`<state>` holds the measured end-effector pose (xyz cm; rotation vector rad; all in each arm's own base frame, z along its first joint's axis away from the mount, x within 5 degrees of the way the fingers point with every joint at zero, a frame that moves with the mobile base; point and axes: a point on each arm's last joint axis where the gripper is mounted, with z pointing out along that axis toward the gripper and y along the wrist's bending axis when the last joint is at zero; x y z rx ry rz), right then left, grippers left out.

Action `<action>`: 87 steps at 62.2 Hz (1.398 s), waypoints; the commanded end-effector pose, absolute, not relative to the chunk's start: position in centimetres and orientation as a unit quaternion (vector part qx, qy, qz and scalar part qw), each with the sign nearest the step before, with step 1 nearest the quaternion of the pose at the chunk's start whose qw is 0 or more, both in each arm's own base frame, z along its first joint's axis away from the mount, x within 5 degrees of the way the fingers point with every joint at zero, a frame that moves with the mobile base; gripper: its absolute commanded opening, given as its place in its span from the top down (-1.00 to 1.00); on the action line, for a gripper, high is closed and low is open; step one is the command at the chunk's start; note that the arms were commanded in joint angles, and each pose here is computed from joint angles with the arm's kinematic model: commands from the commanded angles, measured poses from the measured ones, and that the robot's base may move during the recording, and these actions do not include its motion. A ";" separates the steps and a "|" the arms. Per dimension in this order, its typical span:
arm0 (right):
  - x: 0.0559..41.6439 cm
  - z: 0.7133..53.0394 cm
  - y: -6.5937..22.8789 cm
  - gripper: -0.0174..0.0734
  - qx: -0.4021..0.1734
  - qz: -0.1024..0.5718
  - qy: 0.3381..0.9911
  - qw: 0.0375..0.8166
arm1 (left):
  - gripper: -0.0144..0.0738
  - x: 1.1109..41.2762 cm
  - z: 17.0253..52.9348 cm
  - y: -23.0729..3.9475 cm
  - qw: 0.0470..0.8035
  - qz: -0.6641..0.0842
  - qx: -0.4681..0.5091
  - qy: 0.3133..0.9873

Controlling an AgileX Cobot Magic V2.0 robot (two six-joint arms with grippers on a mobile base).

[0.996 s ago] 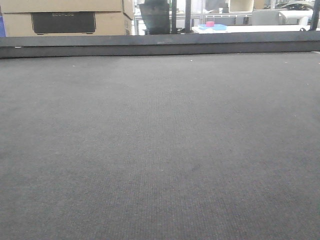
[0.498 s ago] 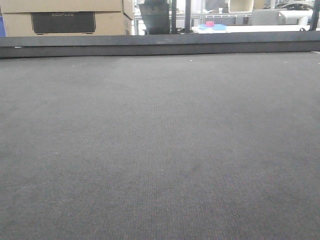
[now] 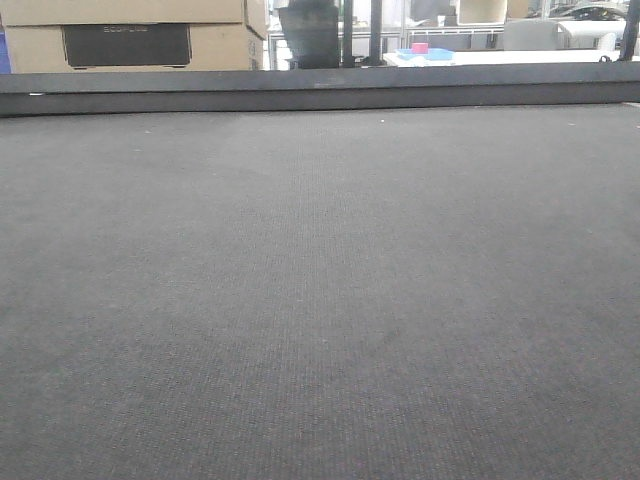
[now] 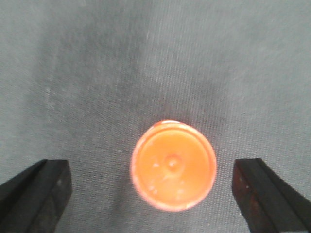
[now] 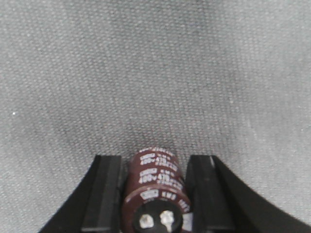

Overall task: Place cylindrical capacitor in blue bin on shelf
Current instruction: 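Lift both held capacitors up off the table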

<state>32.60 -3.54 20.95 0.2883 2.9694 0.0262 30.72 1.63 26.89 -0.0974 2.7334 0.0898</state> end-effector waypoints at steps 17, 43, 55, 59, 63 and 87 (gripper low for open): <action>32.6 21.2 -3.7 0.97 0.098 0.010 0.992 0.079 | -0.62 32.6 24.1 1.6 0.184 0.026 -0.034 0.982; 32.7 21.2 -3.7 0.97 0.098 0.010 0.992 0.083 | 0.31 33.0 24.1 1.7 0.183 0.030 -0.032 0.982; 32.6 21.7 -3.7 0.97 0.096 0.010 0.991 0.097 | 0.93 33.2 25.3 1.7 0.181 0.031 -0.034 0.982; 32.5 22.6 -3.6 0.97 0.095 0.010 0.989 0.116 | 0.92 33.1 26.3 1.7 0.190 0.032 -0.035 0.981; 32.3 24.0 -3.5 0.97 0.095 0.009 0.984 0.148 | 0.92 32.7 27.6 1.7 0.212 0.031 -0.035 0.976; 28.0 29.8 -3.1 0.97 0.080 -0.003 0.917 0.390 | 0.92 25.2 34.6 1.0 0.451 0.005 -0.041 0.892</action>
